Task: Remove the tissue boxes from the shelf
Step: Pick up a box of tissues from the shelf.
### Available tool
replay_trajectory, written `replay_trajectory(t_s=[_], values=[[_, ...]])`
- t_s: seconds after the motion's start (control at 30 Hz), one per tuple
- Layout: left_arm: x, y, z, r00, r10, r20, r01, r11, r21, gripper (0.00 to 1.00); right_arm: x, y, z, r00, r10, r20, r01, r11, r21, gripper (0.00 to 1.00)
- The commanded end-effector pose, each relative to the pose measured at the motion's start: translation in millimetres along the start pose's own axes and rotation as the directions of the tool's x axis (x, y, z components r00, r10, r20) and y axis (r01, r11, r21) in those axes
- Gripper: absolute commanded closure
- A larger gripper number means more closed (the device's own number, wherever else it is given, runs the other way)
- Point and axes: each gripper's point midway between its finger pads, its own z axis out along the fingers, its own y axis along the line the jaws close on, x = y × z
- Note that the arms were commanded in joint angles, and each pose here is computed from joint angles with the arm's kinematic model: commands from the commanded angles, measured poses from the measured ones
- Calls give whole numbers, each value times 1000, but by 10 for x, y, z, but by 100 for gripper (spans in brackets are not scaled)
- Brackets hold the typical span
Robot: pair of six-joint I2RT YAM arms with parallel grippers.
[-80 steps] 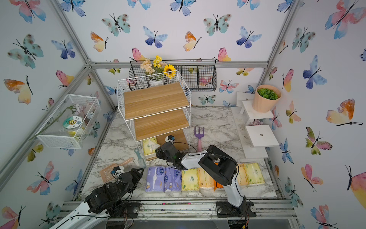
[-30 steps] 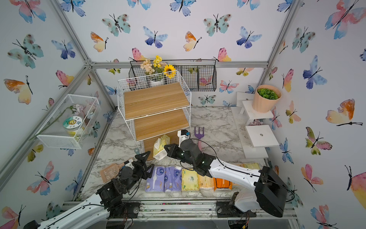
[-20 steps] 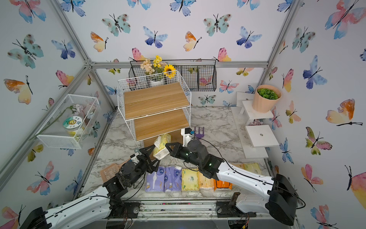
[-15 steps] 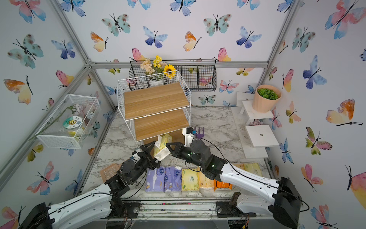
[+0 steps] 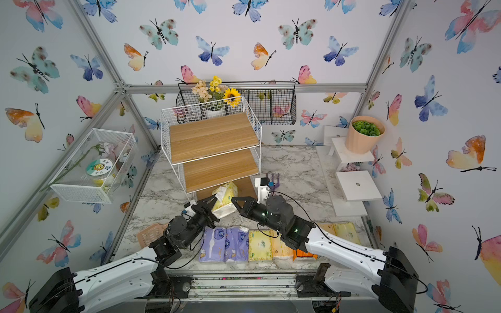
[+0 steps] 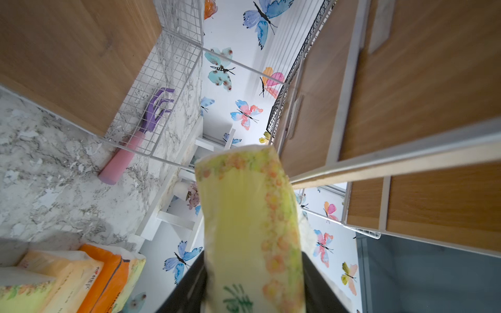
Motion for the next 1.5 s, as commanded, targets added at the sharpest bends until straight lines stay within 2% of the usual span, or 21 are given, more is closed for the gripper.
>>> replay_trajectory(t_s=[0.0,0.1,0.2,0.37,0.5,0.6,0.83,1.17,1.37,1.47], values=[[47,-169,-18,1000,19,3,-19,999,38,59,-22,-64,-31,1000,-16,17,16,1000,23,97],[7,-141,-47,997,78,25,-79,997,11,64,-6,-169,-11,999,-32,16,31,998,61,80],[-66,-117,-97,984,171,56,-170,985,-18,65,4,-244,-2,998,-54,16,53,995,87,56],[-139,-105,-235,920,387,62,-384,922,-57,65,-56,-384,-82,992,-123,39,116,983,141,29],[-125,-81,-374,864,503,17,-503,864,-34,64,28,-426,-40,988,-142,-53,148,980,130,17],[-111,-20,-483,834,551,-27,-551,835,6,61,180,-416,20,980,-136,-144,150,985,85,12],[-21,89,-668,789,602,-122,-592,799,111,61,492,-250,114,946,-121,-300,105,992,-68,11],[183,58,-778,753,624,-210,-585,781,219,63,645,-254,209,921,-91,-378,55,993,-106,21],[239,54,-833,761,604,-236,-549,794,262,64,660,-189,247,918,-85,-387,33,990,-139,37],[224,64,-847,769,595,-234,-540,800,261,64,667,-162,258,917,-80,-391,20,987,-157,50]])
